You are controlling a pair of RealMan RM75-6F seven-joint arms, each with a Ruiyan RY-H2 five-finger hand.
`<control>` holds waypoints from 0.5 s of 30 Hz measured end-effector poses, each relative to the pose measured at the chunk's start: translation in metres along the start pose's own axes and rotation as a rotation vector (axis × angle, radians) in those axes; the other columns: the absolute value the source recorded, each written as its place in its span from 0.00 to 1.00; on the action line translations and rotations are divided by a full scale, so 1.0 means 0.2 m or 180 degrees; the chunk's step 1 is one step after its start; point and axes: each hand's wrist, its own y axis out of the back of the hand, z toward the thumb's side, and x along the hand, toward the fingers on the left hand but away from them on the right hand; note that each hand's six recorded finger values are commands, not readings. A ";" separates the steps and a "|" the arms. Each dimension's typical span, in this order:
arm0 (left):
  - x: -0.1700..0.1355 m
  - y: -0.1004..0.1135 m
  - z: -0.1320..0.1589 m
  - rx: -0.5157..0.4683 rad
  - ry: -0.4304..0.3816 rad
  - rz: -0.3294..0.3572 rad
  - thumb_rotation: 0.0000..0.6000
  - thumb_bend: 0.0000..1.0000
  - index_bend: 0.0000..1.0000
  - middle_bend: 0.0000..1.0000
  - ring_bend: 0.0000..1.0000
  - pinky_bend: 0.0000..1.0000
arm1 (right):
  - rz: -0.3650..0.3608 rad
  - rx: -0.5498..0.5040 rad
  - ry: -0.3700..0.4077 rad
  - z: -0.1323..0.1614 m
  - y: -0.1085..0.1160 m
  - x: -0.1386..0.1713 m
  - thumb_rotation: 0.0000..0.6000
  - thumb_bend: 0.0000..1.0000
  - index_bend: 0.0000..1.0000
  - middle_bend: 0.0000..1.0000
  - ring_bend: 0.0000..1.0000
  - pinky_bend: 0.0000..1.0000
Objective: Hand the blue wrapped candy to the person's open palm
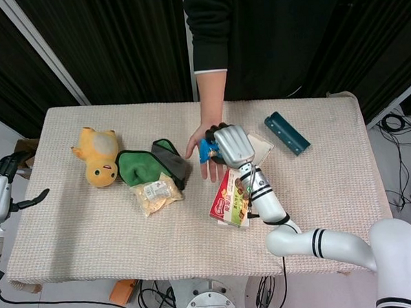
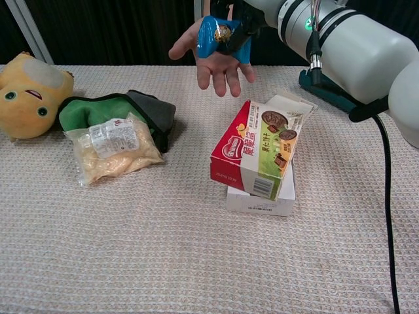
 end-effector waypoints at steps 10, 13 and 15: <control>-0.01 0.00 -0.02 -0.0003 0.0018 0.0001 0.79 0.17 0.17 0.15 0.14 0.21 | -0.0030 -0.0051 0.0160 0.02 0.03 0.02 1.00 0.03 0.00 0.00 0.00 0.02; -0.01 0.01 -0.01 0.0006 0.0010 0.0008 0.80 0.17 0.17 0.15 0.14 0.21 | -0.0151 -0.0043 0.0172 0.00 0.09 0.07 1.00 0.02 0.00 0.00 0.00 0.00; -0.02 0.01 -0.01 0.0021 -0.0004 0.0021 0.80 0.17 0.17 0.15 0.14 0.21 | -0.0260 -0.0012 0.0171 -0.05 0.15 0.12 1.00 0.02 0.00 0.00 0.00 0.00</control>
